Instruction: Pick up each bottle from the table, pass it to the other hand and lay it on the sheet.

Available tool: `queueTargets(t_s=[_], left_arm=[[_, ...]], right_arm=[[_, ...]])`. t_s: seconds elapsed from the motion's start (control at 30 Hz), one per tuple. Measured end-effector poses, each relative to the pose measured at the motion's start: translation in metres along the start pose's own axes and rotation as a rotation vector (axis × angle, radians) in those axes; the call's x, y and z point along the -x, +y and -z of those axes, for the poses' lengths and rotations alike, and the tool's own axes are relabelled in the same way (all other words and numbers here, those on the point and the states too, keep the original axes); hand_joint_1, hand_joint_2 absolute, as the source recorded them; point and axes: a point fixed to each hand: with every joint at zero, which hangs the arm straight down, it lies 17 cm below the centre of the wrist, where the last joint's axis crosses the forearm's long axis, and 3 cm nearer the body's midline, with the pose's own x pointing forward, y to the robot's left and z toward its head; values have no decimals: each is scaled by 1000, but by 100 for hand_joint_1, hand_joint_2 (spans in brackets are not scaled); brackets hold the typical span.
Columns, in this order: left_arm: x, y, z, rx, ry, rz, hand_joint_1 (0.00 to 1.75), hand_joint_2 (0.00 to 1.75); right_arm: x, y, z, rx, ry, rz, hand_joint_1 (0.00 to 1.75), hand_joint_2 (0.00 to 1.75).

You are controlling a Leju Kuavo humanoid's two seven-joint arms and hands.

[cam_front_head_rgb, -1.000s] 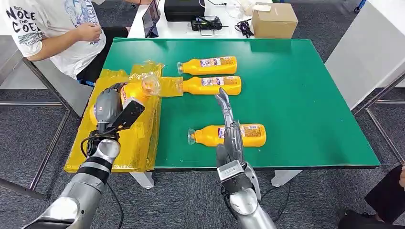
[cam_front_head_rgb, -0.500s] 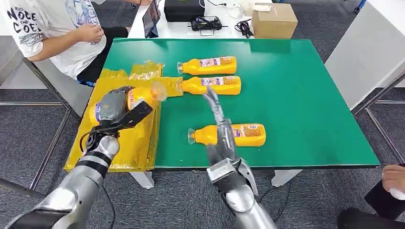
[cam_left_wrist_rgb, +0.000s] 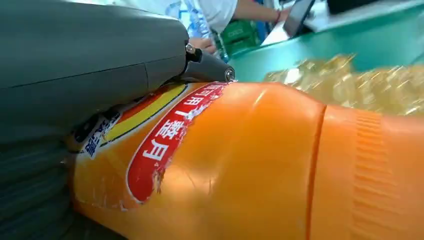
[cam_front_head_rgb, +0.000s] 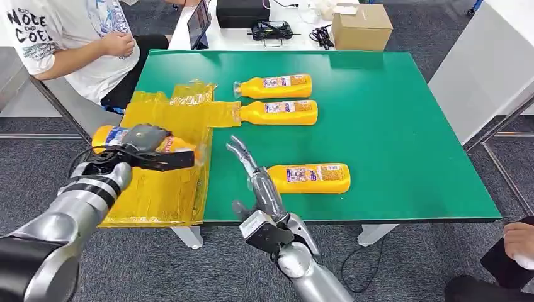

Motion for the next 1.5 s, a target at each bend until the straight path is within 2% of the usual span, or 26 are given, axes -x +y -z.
queueTargets(t_s=[0.17, 0.47, 1.07, 1.5], left_arm=[[17, -17, -8, 71, 26, 18, 175, 175], [24, -23, -11, 94, 39, 9, 175, 175], [6, -61, -20, 116, 18, -255, 175, 175], [-1, -79, -24, 105, 14, -288, 175, 175]], right_arm=[[9, 7, -6, -18, 26, 12, 0, 175], [16, 12, -10, -34, 46, 19, 0, 175], [20, 17, -12, -39, 58, 31, 0, 175], [24, 19, -13, -47, 68, 33, 0, 175]])
